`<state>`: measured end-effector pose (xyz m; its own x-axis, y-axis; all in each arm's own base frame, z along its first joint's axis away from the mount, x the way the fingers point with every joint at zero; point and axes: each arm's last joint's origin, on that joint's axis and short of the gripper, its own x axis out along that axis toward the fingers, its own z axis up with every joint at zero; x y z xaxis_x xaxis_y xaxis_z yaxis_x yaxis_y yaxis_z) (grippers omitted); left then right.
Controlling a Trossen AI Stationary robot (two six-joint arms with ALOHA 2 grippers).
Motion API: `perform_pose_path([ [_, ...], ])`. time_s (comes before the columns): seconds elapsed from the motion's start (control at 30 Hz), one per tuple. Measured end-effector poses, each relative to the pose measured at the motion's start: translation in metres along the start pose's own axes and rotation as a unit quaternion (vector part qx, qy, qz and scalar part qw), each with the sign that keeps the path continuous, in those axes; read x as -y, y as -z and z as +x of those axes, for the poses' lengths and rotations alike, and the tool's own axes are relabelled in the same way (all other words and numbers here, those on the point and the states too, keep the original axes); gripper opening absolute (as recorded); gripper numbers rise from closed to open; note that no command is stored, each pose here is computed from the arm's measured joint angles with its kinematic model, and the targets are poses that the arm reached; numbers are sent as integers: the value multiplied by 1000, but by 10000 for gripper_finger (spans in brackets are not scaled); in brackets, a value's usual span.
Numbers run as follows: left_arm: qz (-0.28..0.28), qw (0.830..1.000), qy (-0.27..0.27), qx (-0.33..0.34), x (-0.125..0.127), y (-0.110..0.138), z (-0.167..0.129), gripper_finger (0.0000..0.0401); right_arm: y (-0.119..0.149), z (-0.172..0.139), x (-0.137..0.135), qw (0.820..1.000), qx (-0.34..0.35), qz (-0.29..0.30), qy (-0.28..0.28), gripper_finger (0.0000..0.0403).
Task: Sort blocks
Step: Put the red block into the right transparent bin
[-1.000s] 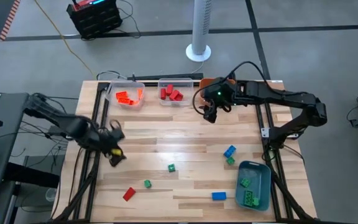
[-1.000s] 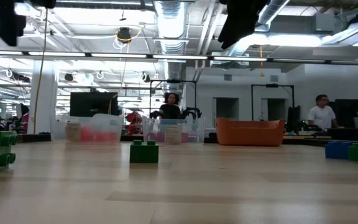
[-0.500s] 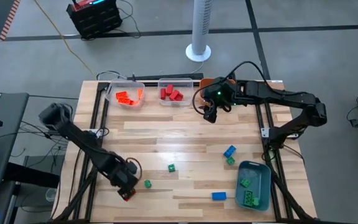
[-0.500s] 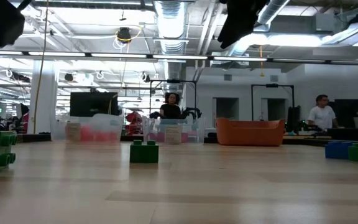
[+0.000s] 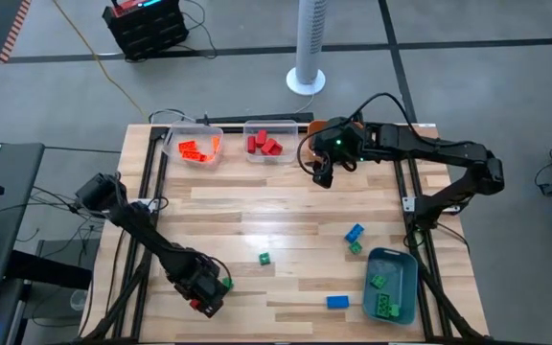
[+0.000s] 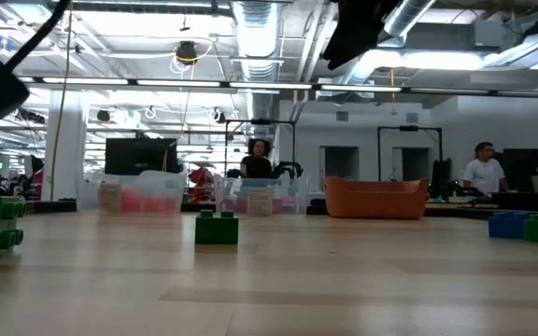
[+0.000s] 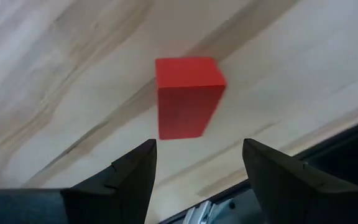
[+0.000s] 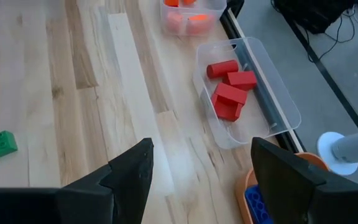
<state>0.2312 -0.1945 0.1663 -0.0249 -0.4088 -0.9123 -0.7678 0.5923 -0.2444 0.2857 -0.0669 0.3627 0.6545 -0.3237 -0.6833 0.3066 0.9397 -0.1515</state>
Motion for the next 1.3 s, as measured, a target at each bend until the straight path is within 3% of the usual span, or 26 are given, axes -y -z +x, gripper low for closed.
perform_pose_path([
  [0.43, 5, 998, -44, 49, -9, -13, 3, 234, -2, 0, -1, 1000, 9, -7, -11, 276],
  [0.77, 24, 997, -37, 60, -14, -24, 6, 233, -2, 0, -1, 1000, 8, -7, -12, 276],
  [1.13, -75, 996, -36, 20, -15, -22, 7, 233, -2, 0, -1, 1000, 8, -9, -12, 276],
  [1.3, -82, 996, -19, 23, -12, -22, 7, 233, -2, 0, -1, 1000, 10, -14, -12, 276],
])
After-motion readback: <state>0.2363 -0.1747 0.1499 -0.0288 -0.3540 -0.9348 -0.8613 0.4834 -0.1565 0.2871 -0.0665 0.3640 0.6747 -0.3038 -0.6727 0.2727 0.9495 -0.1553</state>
